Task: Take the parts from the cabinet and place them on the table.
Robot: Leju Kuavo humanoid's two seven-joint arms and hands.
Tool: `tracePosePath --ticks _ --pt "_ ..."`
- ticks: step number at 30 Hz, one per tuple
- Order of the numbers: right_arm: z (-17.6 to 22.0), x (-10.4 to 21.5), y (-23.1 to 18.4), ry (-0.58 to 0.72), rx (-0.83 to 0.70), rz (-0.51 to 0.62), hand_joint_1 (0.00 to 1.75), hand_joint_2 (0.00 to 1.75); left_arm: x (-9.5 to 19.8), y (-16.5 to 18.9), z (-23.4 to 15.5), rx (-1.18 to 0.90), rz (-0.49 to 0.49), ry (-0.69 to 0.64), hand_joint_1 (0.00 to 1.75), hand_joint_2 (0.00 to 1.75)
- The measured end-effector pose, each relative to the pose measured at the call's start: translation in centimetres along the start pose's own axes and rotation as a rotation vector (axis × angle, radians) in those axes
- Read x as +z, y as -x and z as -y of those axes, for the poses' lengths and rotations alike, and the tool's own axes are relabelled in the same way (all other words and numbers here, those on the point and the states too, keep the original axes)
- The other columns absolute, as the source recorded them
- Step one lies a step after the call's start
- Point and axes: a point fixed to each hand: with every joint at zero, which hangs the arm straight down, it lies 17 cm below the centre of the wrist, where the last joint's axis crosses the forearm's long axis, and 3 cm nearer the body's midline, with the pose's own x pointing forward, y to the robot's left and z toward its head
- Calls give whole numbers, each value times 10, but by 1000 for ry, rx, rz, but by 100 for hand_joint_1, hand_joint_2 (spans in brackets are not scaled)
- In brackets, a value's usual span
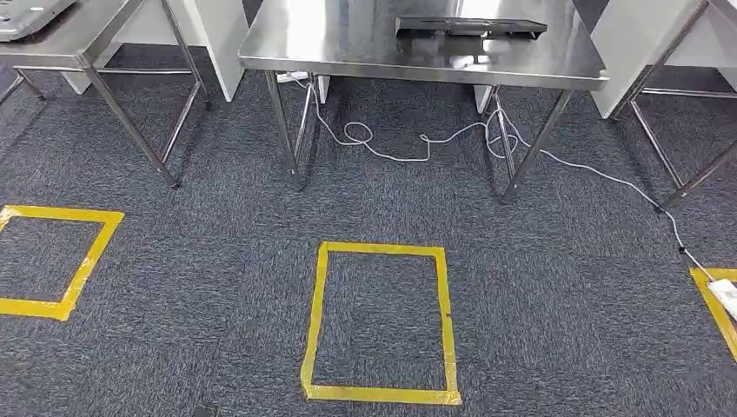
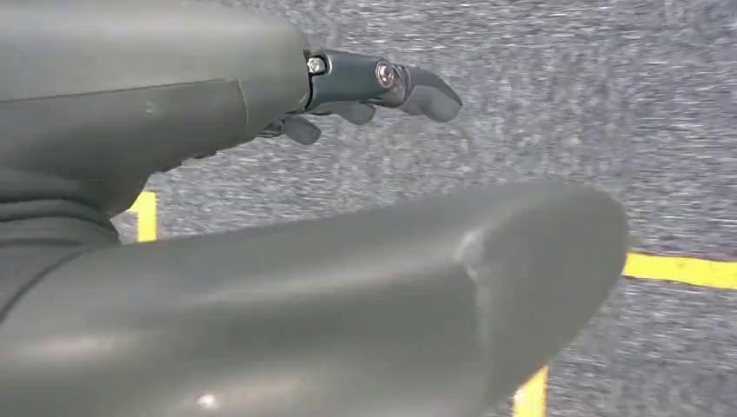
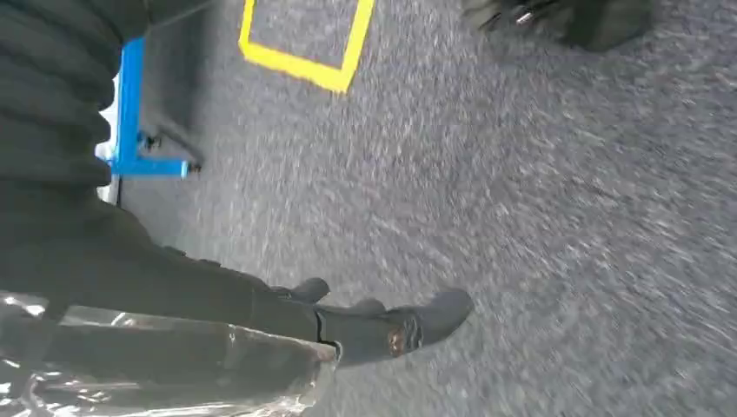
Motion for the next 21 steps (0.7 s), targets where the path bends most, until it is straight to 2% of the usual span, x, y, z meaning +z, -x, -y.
tracePosePath --ticks 5,21 --pt "-3 1 -6 -5 -92 19 0 175 0 1 0 -10 0 5 0 0" --pt "-11 2 -2 -28 -100 23 0 175 -3 -8 -1 -14 13 1 0 0"
